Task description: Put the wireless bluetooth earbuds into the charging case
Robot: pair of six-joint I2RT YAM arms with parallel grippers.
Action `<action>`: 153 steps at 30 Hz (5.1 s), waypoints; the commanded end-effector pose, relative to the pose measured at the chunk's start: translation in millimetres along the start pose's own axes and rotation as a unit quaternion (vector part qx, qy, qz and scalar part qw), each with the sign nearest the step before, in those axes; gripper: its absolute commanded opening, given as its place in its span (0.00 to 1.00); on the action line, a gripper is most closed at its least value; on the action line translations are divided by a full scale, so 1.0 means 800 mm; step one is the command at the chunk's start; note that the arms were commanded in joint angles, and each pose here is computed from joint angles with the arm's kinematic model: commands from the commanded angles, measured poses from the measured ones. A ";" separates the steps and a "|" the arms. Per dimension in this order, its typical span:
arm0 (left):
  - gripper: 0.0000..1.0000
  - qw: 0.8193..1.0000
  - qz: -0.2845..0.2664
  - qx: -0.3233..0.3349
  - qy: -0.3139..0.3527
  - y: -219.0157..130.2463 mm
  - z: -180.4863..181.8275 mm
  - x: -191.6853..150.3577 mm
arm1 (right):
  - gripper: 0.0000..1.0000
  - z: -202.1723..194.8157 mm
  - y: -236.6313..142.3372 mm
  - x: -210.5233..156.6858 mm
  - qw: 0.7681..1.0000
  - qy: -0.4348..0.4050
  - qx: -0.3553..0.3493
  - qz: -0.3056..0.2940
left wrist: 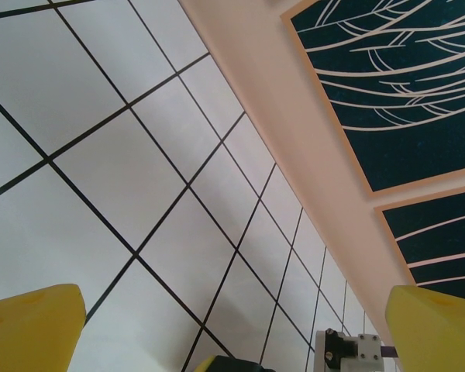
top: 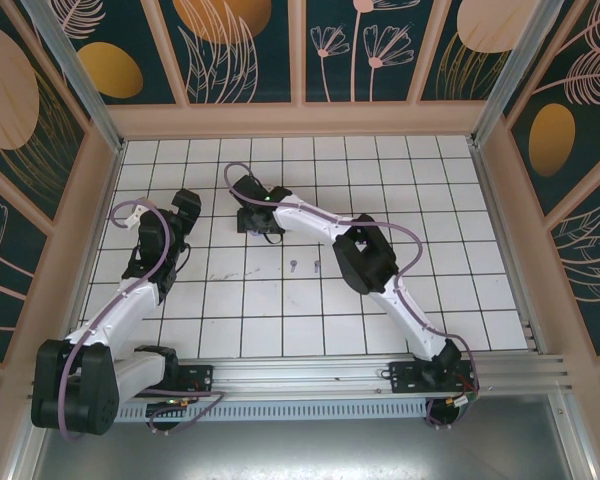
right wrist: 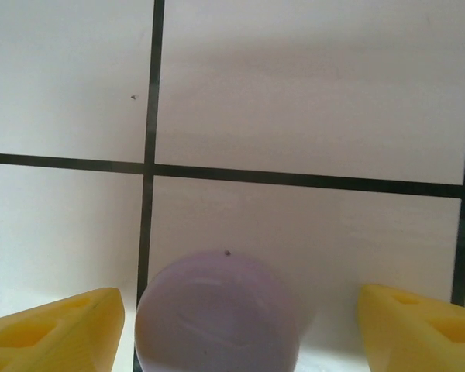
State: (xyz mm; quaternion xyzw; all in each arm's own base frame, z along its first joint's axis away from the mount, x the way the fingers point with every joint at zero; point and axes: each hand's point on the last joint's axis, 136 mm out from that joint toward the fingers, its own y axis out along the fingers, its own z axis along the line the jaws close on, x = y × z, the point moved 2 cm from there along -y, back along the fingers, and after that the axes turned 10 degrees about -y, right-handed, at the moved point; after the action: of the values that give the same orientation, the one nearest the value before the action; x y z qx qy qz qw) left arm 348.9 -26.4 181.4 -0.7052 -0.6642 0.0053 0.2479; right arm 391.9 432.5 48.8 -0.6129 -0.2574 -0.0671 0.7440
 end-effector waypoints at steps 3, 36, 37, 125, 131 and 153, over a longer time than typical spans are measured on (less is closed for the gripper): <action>0.99 1.000 -0.002 -0.020 -0.002 -0.001 -0.010 0.004 | 0.74 0.011 0.008 -0.012 1.000 -0.010 -0.005 0.014; 0.98 0.996 0.053 -0.064 0.042 0.005 -0.054 -0.010 | 0.44 -0.009 -0.087 -0.008 0.997 -0.061 -0.006 -0.042; 0.99 0.995 0.058 -0.063 0.041 0.006 -0.054 -0.012 | 0.44 -0.011 -0.087 -0.010 0.997 -0.062 -0.004 -0.042; 0.99 0.974 0.181 -0.089 0.105 0.019 -0.064 -0.103 | 0.40 -0.067 -0.147 0.012 0.998 -0.009 0.022 -0.062; 0.99 0.964 0.209 -0.117 0.116 0.021 -0.068 -0.127 | 0.40 -0.108 -0.184 0.034 0.993 0.046 0.033 -0.102; 0.99 0.914 0.296 -0.239 0.141 -0.006 -0.102 -0.215 | 0.40 -0.185 -0.243 0.064 0.956 0.211 0.102 -0.179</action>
State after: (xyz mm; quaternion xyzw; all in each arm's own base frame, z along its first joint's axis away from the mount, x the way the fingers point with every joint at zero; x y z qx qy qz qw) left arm 356.1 -206.0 186.8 -0.8967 -0.3771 -0.1436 0.1818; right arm 400.5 253.2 204.1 -0.4873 -0.2039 -0.2764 0.8029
